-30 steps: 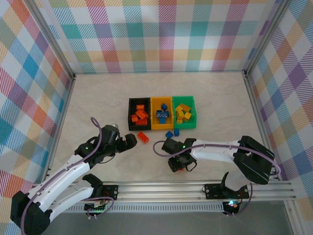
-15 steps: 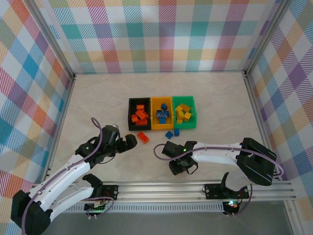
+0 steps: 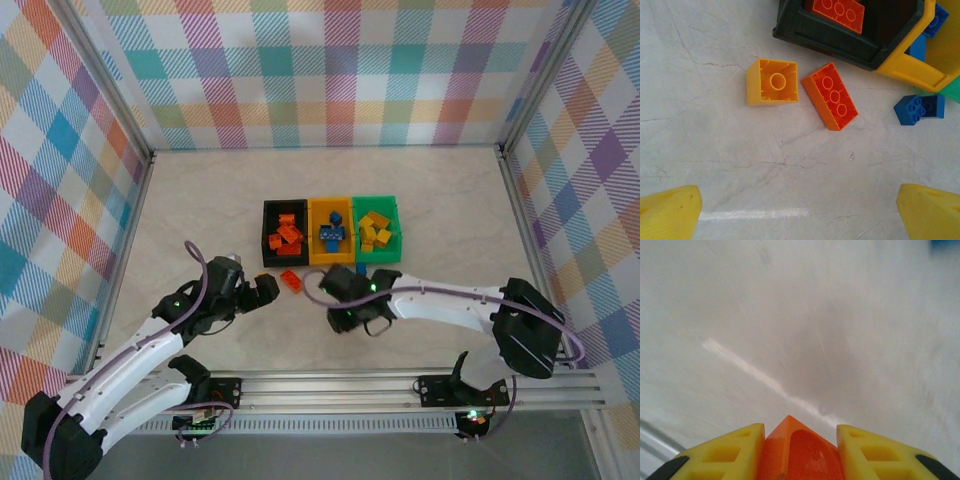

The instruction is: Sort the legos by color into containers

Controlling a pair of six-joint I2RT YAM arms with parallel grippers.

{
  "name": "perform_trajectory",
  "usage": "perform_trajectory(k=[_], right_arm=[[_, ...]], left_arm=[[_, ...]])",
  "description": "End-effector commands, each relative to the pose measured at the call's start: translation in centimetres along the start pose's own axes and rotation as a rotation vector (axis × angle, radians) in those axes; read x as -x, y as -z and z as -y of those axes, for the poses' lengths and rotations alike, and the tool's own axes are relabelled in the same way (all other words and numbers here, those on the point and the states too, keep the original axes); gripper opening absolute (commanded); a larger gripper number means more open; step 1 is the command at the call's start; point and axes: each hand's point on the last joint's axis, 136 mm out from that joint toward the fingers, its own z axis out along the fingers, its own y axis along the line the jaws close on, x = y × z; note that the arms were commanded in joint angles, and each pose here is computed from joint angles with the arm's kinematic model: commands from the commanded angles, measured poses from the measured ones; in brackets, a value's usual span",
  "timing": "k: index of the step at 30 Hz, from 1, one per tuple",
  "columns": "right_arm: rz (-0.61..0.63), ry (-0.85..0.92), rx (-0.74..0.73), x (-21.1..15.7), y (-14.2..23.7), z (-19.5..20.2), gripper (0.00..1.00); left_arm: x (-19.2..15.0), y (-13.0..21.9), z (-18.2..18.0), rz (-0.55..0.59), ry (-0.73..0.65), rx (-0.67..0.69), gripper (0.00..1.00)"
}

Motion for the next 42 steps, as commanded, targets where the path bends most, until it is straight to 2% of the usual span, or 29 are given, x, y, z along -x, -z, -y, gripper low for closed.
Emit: perform_trajectory(k=[1, 5, 8, 11, 16, 18, 22, 24, 27, 31, 38, 42], right_arm=[[0.173, 0.060, 0.059, 8.2, 1.8, -2.1, 0.29], [0.262, 0.035, 0.109, 15.8, 1.8, -2.7, 0.28], [0.285, 0.014, 0.115, 20.1, 0.8, -2.4, 0.28], [0.284, -0.021, 0.096, 23.0, -0.7, -1.6, 0.29], [0.286, -0.076, 0.052, 25.9, -3.0, 0.0, 0.32], [0.303, -0.090, 0.049, 26.9, -3.3, 0.2, 0.38], [0.355, -0.082, 0.076, 28.9, -2.5, -0.2, 0.62], [0.385, -0.081, 0.077, 29.5, -1.4, -0.3, 0.68], [0.419, -0.084, 0.074, 29.8, 0.6, -0.2, 0.74], [0.446, -0.120, 0.062, 28.2, 2.8, 0.6, 0.76], [0.445, -0.181, 0.117, 21.9, 4.3, 1.5, 0.77], [0.452, -0.214, 0.140, 18.0, 5.0, 2.3, 0.77]], left_arm=[[0.1, 0.3, -1.5, 0.027, 0.026, 0.040, 1.00], [0.1, 0.8, -2.0, 0.038, 0.036, 0.052, 1.00], [-0.1, 1.1, -2.2, 0.040, 0.038, 0.049, 1.00], [-0.4, 0.9, -2.4, 0.027, 0.041, 0.051, 1.00], [-0.6, 0.6, -2.5, 0.014, 0.039, 0.058, 1.00], [-0.6, 0.6, -2.4, 0.013, 0.036, 0.059, 1.00], [-0.4, 0.5, -2.3, 0.010, 0.028, 0.061, 1.00], [-0.3, 0.5, -2.2, 0.009, 0.024, 0.062, 1.00], [-0.1, 0.4, -2.1, 0.010, 0.018, 0.065, 1.00], [0.7, 0.1, -1.2, 0.018, -0.007, 0.057, 0.98], [2.9, -3.3, 0.4, -0.009, -0.092, 0.124, 0.82], [3.9, -6.1, 0.4, -0.024, -0.129, 0.197, 0.77]])
